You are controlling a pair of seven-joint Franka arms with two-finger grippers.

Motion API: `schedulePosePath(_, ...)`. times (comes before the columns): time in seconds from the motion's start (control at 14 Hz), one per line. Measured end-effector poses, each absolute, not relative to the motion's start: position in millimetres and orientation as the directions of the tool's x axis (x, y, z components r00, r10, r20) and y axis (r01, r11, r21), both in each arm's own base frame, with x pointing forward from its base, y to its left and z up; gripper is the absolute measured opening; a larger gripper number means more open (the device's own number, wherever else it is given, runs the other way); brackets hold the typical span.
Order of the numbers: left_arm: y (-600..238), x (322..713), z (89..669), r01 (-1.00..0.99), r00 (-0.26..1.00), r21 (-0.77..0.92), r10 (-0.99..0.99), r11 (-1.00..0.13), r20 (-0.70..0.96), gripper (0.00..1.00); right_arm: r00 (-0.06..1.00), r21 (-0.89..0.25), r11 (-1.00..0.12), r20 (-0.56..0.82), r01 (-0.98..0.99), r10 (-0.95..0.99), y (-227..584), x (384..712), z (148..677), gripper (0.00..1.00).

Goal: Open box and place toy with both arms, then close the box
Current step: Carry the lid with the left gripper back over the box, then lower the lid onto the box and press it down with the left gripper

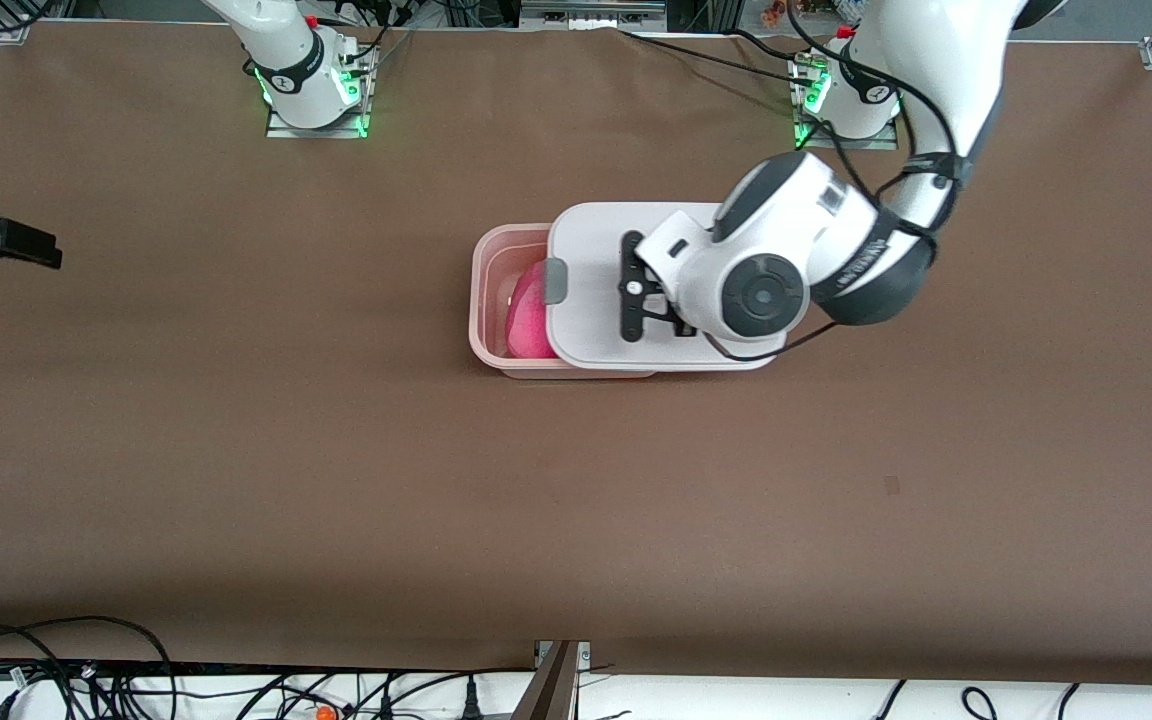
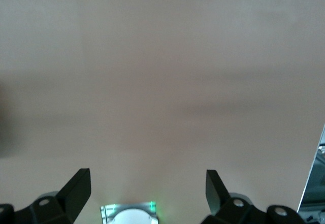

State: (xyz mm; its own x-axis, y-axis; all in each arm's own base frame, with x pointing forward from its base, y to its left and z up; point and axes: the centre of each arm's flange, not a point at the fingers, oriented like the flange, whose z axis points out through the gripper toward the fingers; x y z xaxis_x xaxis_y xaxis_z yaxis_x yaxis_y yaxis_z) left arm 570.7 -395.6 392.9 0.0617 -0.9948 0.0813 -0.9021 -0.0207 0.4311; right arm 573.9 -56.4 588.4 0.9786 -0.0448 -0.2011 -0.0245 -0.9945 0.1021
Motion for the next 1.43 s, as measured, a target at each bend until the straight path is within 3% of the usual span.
schedulePosePath(0.5, -488.5, 523.4, 367.4, -0.936, 0.110, 0.340, -0.993, -0.089, 0.044, 0.07, 0.994, 0.087, -0.996, -0.108, -0.013, -0.023, -50.8, 537.4, 624.0, 1.00)
schedulePosePath(1.43, -492.4, 531.1, 339.4, -0.940, 0.130, 0.326, -0.990, -0.106, 0.054, 0.07, 0.984, 0.066, -0.998, -0.176, -0.010, -0.021, -48.2, 542.9, 607.7, 1.00)
